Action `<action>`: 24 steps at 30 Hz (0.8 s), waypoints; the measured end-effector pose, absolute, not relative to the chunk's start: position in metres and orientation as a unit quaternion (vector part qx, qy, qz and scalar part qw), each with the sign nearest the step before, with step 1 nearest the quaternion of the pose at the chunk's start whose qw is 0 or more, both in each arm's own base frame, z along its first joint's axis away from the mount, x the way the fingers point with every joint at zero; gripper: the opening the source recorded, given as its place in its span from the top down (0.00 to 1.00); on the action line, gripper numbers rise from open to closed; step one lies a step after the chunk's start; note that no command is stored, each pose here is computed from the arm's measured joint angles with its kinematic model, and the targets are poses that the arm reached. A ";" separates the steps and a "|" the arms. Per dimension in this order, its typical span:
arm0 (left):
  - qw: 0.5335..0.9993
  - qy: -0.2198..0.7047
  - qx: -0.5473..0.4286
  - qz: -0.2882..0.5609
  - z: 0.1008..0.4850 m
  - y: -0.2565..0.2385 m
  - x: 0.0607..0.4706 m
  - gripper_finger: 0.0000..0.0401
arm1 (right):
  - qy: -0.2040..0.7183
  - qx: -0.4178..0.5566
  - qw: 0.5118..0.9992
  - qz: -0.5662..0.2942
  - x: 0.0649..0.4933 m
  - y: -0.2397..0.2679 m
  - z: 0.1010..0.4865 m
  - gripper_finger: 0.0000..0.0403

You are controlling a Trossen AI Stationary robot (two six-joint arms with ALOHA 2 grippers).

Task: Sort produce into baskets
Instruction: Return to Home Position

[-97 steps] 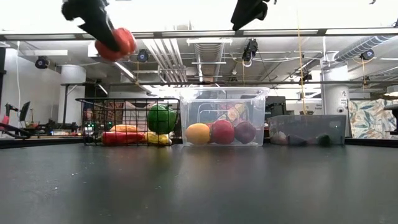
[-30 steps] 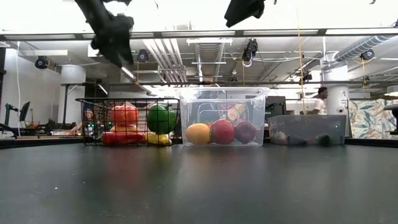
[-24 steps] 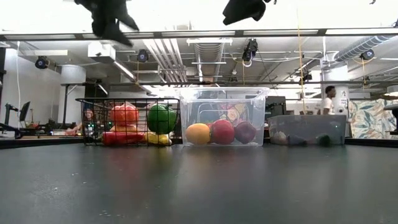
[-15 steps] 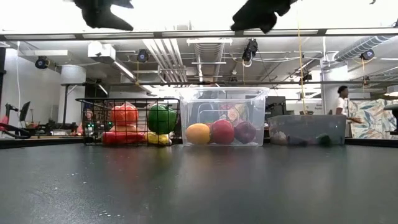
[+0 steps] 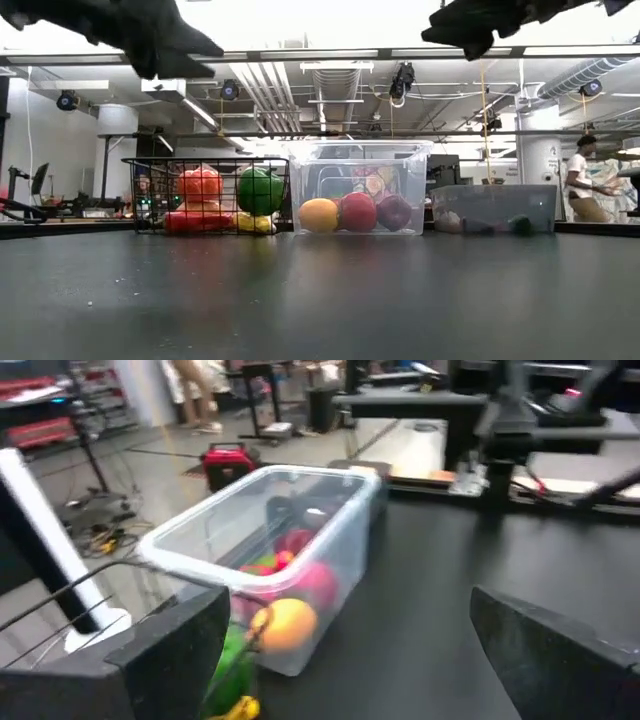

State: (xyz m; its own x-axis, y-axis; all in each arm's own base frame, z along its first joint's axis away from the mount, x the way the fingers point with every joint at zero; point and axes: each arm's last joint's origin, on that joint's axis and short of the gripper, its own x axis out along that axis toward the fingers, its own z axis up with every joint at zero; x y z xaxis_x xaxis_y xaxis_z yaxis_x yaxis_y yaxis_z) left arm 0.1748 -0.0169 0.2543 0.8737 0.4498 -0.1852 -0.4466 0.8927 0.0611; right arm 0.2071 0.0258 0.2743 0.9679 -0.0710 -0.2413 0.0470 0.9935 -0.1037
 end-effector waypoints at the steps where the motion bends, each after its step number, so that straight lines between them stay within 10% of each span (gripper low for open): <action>1: 0.967 0.093 0.004 0.238 0.251 -0.012 0.173 0.02 | 0.118 -0.048 0.991 -0.030 0.203 0.025 0.272 0.57; 24: 0.995 0.009 -0.022 0.094 0.246 -0.007 0.108 0.02 | 0.085 -0.019 0.995 -0.042 0.156 0.017 0.240 0.57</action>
